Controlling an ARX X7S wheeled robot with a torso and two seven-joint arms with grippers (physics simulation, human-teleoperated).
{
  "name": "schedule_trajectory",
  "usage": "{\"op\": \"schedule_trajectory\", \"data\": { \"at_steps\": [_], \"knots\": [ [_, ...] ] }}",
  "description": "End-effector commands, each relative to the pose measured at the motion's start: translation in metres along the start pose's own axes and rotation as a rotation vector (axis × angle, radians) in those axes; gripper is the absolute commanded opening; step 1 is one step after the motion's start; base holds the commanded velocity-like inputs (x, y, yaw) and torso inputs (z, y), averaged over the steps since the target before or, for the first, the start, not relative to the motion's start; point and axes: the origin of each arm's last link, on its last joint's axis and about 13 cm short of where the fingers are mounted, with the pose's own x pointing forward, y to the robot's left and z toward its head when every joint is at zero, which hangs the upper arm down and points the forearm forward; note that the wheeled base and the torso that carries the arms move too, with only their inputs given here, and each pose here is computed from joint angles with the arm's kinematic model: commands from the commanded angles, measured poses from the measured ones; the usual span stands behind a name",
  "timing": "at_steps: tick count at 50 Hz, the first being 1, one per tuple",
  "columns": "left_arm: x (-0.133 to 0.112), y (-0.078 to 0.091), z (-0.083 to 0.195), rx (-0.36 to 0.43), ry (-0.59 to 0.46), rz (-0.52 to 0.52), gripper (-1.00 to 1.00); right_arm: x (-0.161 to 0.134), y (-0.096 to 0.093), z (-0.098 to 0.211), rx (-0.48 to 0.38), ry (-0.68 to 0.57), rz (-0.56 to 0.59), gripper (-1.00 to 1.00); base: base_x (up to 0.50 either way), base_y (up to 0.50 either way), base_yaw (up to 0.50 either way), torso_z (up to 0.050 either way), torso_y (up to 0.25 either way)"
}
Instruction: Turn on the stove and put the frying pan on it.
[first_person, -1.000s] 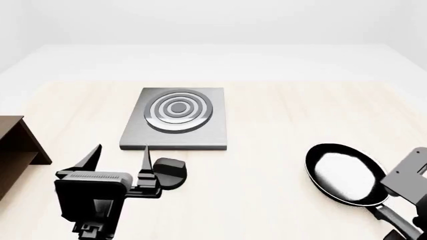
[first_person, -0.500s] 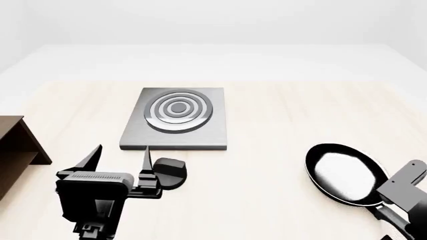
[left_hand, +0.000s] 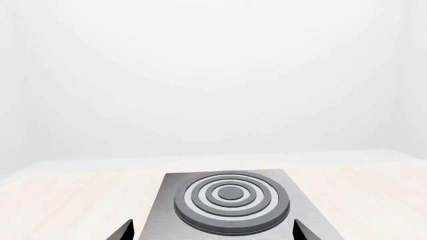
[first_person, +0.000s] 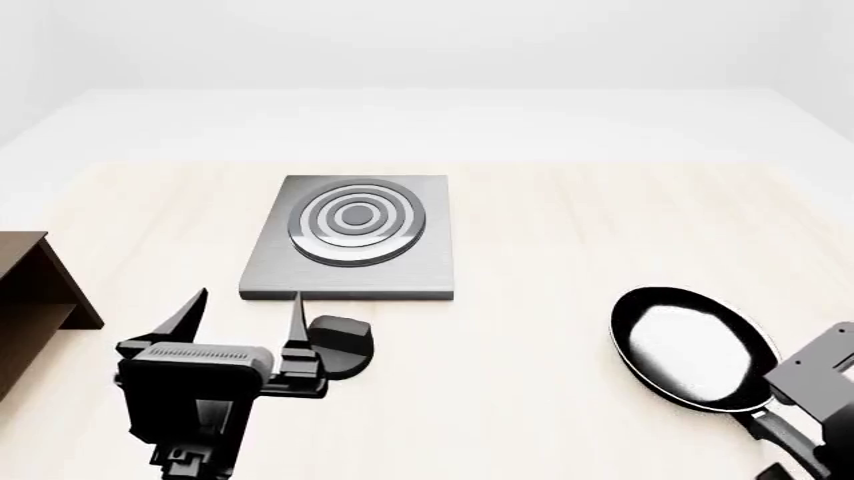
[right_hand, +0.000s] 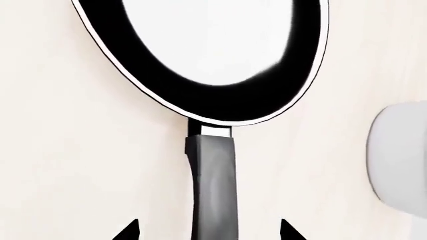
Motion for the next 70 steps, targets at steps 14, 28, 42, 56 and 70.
{"op": "schedule_trajectory", "data": {
  "at_steps": [14,28,42,56,70],
  "knots": [
    [0.000,-0.001,0.001,0.015,-0.002,-0.003,1.00,0.027,0.005,-0.010,0.006,-0.010,0.001,1.00,0.00,0.00,0.00,0.000,0.000],
    [0.000,-0.004,-0.001,0.018,0.001,-0.005,1.00,0.031,0.003,-0.018,0.029,0.002,-0.032,1.00,0.00,0.00,0.00,0.000,0.000],
    [0.000,-0.004,-0.001,0.019,0.002,-0.004,1.00,0.042,0.006,-0.016,0.024,-0.019,-0.043,1.00,0.00,0.00,0.00,0.000,0.000],
    [0.000,-0.003,-0.002,0.018,0.002,0.000,1.00,0.056,0.013,-0.017,0.038,-0.033,-0.033,1.00,0.00,0.00,0.00,0.000,0.000],
    [0.000,-0.002,-0.001,0.015,-0.001,0.003,1.00,0.041,0.006,-0.012,0.029,-0.069,-0.050,-1.00,0.00,0.00,0.00,-0.001,0.000]
  ]
}}
